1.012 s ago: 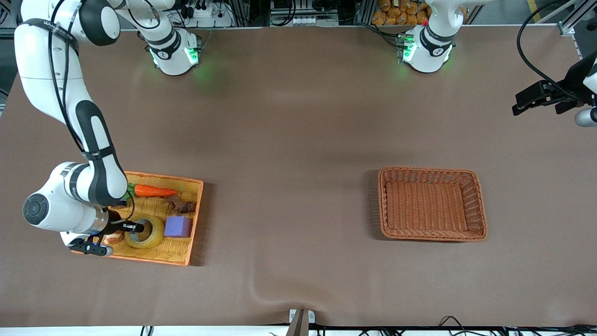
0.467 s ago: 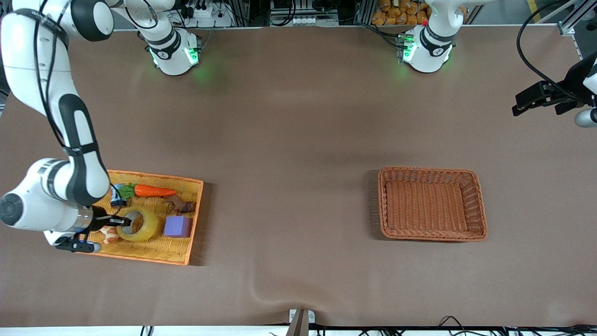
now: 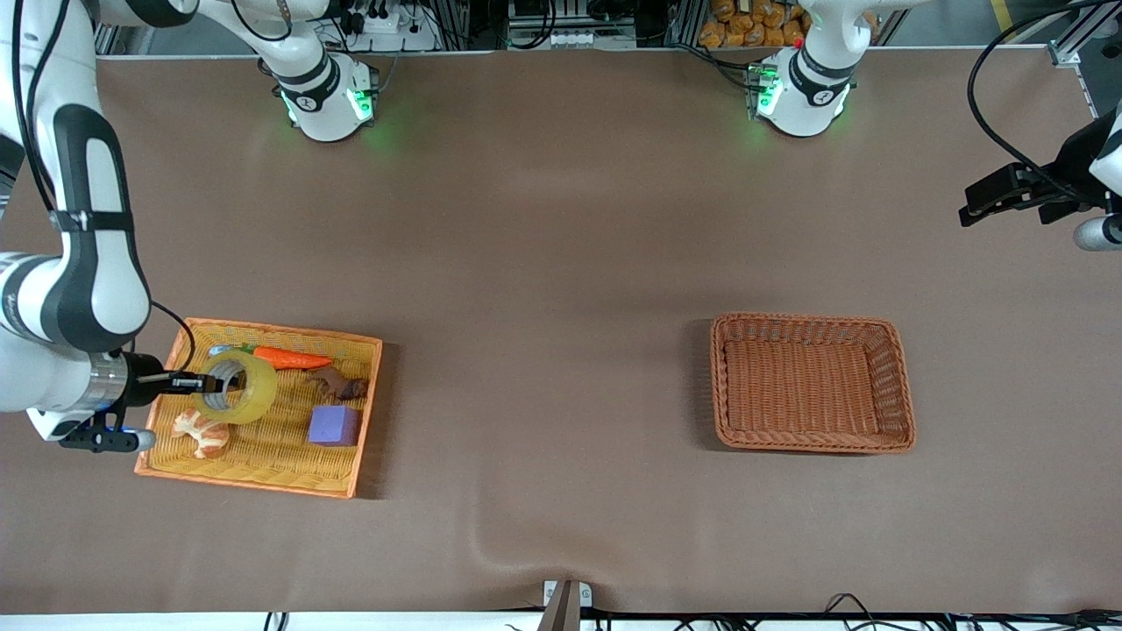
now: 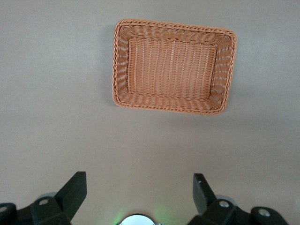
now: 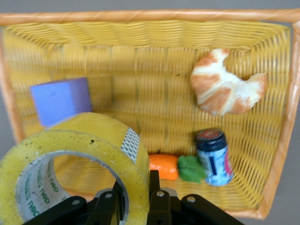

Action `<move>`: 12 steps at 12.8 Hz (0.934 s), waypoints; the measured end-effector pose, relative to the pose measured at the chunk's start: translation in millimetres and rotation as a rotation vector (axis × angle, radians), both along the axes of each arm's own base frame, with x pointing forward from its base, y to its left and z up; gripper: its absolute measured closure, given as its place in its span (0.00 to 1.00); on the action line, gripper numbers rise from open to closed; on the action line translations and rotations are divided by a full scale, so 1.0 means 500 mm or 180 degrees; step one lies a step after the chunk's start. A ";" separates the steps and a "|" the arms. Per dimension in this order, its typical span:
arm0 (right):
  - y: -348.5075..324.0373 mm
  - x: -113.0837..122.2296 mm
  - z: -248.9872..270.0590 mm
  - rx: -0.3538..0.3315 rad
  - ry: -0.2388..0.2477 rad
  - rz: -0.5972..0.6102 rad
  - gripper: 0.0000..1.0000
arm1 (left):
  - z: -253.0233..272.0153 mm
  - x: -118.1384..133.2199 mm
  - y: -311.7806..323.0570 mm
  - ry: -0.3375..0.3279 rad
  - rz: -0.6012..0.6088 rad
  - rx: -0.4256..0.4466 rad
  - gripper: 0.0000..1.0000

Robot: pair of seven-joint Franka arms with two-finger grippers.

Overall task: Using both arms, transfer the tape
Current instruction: 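Lift the tape with the right gripper while the left gripper reaches over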

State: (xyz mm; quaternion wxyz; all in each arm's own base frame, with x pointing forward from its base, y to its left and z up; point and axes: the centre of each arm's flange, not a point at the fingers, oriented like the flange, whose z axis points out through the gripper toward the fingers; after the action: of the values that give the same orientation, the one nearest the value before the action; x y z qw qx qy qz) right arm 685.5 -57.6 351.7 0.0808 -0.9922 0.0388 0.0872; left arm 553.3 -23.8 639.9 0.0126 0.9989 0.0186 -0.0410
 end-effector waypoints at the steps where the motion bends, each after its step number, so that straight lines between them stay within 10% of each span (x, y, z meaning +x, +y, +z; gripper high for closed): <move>1: 0.032 -0.001 0.013 -0.0010 0.0017 -0.0042 0.78 | 0.000 0.000 -0.001 -0.0006 -0.0002 0.0000 0.00; 7: 0.386 -0.023 0.045 -0.0107 0.0108 -0.0247 0.78 | 0.002 0.001 -0.010 -0.0029 -0.0026 -0.0002 0.00; 12: 0.718 -0.104 0.044 0.0043 -0.0181 0.0309 0.78 | 0.000 0.006 -0.009 -0.0032 -0.0023 -0.0004 0.00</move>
State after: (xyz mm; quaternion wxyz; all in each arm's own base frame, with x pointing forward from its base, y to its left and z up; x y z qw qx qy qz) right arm 633.6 301.3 373.9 0.0842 -0.9944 -0.0123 0.0630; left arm 556.3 -28.5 639.7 0.0131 0.9992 0.0148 -0.0360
